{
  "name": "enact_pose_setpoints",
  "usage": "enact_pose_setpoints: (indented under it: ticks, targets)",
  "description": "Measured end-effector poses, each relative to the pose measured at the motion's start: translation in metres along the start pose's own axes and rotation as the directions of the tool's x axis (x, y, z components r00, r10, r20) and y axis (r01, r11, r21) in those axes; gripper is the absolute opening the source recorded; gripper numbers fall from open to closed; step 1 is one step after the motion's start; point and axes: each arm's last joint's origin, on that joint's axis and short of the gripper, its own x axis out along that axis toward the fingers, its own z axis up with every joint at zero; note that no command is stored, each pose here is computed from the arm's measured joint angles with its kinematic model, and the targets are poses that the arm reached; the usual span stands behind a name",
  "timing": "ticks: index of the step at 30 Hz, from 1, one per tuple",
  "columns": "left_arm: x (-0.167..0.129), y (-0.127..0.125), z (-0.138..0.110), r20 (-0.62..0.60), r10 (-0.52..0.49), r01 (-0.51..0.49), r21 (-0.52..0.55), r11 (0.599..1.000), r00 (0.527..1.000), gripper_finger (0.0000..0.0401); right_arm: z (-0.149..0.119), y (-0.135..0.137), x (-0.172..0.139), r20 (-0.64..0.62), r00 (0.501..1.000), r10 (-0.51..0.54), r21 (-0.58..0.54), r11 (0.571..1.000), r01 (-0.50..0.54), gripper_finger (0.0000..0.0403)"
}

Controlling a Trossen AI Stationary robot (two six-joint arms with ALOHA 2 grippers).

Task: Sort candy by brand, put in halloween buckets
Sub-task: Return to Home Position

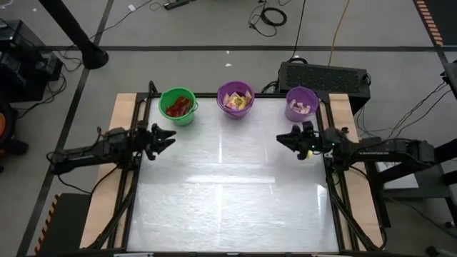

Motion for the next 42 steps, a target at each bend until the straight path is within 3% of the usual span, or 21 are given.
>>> enact_pose_setpoints:
  ticks: [7, 17, 22, 30, 37, 42]
  targets:
    - [-0.005, 0.004, -0.006, 0.027, -0.015, 0.015, -0.020, 1.000, 1.000, 0.0262, 0.007, -0.001, -0.004, 0.048, 0.999, -0.007, -0.114, 0.993, 0.013, 0.0076]
    - [-0.003, 0.009, -0.017, -0.027, -0.043, 0.043, -0.003, 0.999, 0.999, 0.0262, -0.004, -0.011, -0.005, -0.116, 0.992, -0.054, -0.097, 0.994, 0.043, 0.0033]
    - [-0.001, 0.013, -0.024, -0.035, -0.052, 0.053, 0.028, 0.998, 0.998, 0.0262, -0.007, -0.015, -0.006, -0.138, 0.985, -0.106, -0.164, 0.983, 0.082, 0.0003]
    - [-0.001, 0.014, -0.024, -0.026, -0.034, 0.037, 0.155, 0.987, 0.999, 0.0262, -0.020, -0.027, -0.010, -0.258, 0.934, -0.248, -0.187, 0.961, 0.204, 0.0006]
    - [-0.001, 0.014, -0.023, -0.024, -0.035, 0.038, 0.156, 0.987, 0.999, 0.0262, -0.030, -0.035, -0.016, -0.358, 0.874, -0.330, -0.217, 0.939, 0.266, 0.0002]
    - [-0.001, 0.015, -0.026, -0.050, -0.016, 0.027, 0.219, 0.975, 0.999, 0.0262, -0.030, -0.037, -0.017, -0.325, 0.863, -0.388, -0.255, 0.914, 0.315, 0.0002]
